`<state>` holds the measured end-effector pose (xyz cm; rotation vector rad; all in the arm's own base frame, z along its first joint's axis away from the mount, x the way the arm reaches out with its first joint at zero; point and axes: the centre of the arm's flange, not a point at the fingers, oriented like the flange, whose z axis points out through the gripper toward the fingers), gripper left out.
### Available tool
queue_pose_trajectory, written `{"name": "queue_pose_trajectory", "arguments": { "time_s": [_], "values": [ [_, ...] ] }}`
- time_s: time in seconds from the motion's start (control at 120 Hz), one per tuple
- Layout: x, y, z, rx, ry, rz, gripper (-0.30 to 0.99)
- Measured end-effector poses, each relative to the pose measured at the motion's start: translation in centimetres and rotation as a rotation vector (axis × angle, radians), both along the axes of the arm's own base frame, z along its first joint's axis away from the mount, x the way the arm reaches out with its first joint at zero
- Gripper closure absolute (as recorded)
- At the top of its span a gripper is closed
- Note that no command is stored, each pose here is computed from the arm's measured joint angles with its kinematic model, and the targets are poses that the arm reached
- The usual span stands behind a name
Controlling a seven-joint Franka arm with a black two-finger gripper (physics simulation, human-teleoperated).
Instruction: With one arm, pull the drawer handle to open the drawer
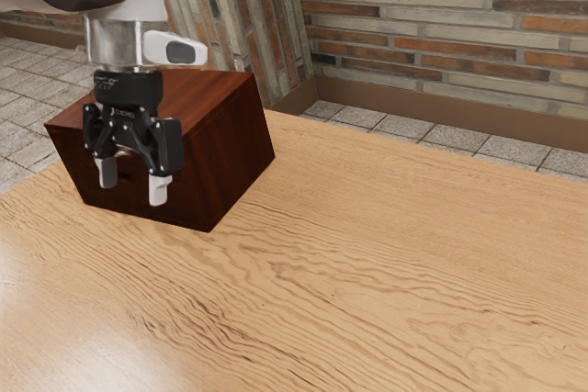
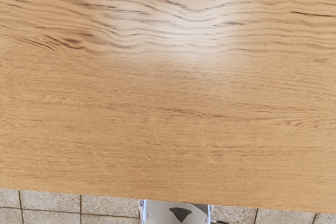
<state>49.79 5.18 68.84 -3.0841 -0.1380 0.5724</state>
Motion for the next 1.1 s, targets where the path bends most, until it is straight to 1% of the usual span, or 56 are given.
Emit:
{"name": "queue_pose_trajectory", "arguments": {
  "time_s": [0.075, 0.142, 0.208, 0.325, 0.342, 0.433, 0.483, 0.567, 0.667, 0.925, 1.008, 1.1],
  "values": [
    [1.5, 0.5, 0.3, 0.012, -0.106, -0.002, 0.0],
    [2.4, 0.2, 0.7, 0.018, -0.176, -0.017, 0.0],
    [3.0, -0.2, 1.0, 0.022, -0.227, -0.031, 0.0],
    [3.6, -0.2, 1.8, 0.027, -0.291, -0.042, 0.0],
    [3.6, -0.2, 2.4, 0.029, -0.307, -0.043, 0.0],
    [1.3, -0.4, 9.9, 0.048, -0.477, -0.045, 0.0],
    [0.5, -0.4, 11.9, 0.055, -0.524, -0.038, 0.0],
    [0.2, 0.4, 12.7, 0.065, -0.547, -0.013, 0.0],
    [0.2, 2.3, 12.7, 0.078, -0.552, 0.035, 0.0],
    [-1.2, 10.2, 12.7, 0.127, -0.561, 0.211, 0.0],
    [-2.0, 12.7, 12.9, 0.138, -0.57, 0.266, 0.0],
    [-2.4, 15.7, 12.3, 0.145, -0.565, 0.327, 0.0]
  ]
}}
